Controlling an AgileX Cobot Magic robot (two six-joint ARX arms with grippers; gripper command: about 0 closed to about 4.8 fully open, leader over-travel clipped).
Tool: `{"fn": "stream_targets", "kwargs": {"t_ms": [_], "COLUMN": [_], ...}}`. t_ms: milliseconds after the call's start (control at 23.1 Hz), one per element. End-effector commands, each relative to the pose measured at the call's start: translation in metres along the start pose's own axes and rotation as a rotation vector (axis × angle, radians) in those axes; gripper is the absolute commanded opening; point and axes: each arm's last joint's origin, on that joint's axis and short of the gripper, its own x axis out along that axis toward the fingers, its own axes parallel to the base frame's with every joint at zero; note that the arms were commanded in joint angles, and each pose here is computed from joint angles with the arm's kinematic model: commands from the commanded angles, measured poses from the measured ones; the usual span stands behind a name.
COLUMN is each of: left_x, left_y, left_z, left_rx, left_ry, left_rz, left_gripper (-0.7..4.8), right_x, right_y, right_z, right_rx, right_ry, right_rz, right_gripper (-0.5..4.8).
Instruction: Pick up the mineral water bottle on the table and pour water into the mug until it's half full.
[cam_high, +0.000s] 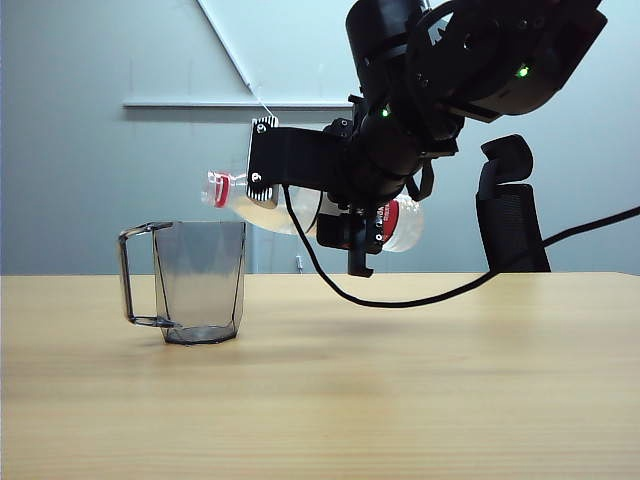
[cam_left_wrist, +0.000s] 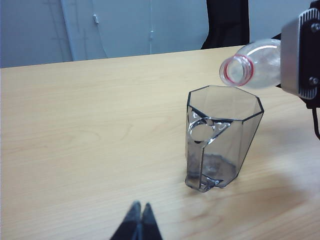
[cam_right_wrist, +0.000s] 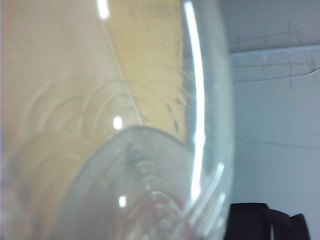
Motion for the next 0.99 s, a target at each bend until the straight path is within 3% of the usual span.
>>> {"fn": "stream_targets", "kwargs": {"t_ms": [43, 346, 994], "left_x": [-0.0001, -0.0001, -0.0001], "left_y": [-0.0001, -0.0001, -0.0001], "left_z": [0.0013, 0.0013, 0.0013], "left_rx": [-0.003, -0.003, -0.003], "left_ry": [-0.007, -0.007, -0.007], "left_rz": [-0.004, -0.004, -0.004], "left_gripper": [-0.02, -0.02, -0.02], "right_x": [-0.0022, -0.0027, -0.0031], "right_y": [-0.0135, -0.0177, -0.0188], "right_z": [0.0029, 0.0024, 0.0014], "right_rx": [-0.007, 0.003, -0.111], "right_ry": [-0.01, 0.025, 0.069], "right_rz": [-0.083, -0.132, -0.141], "right_gripper": [2.74, 2.74, 2.74]}}
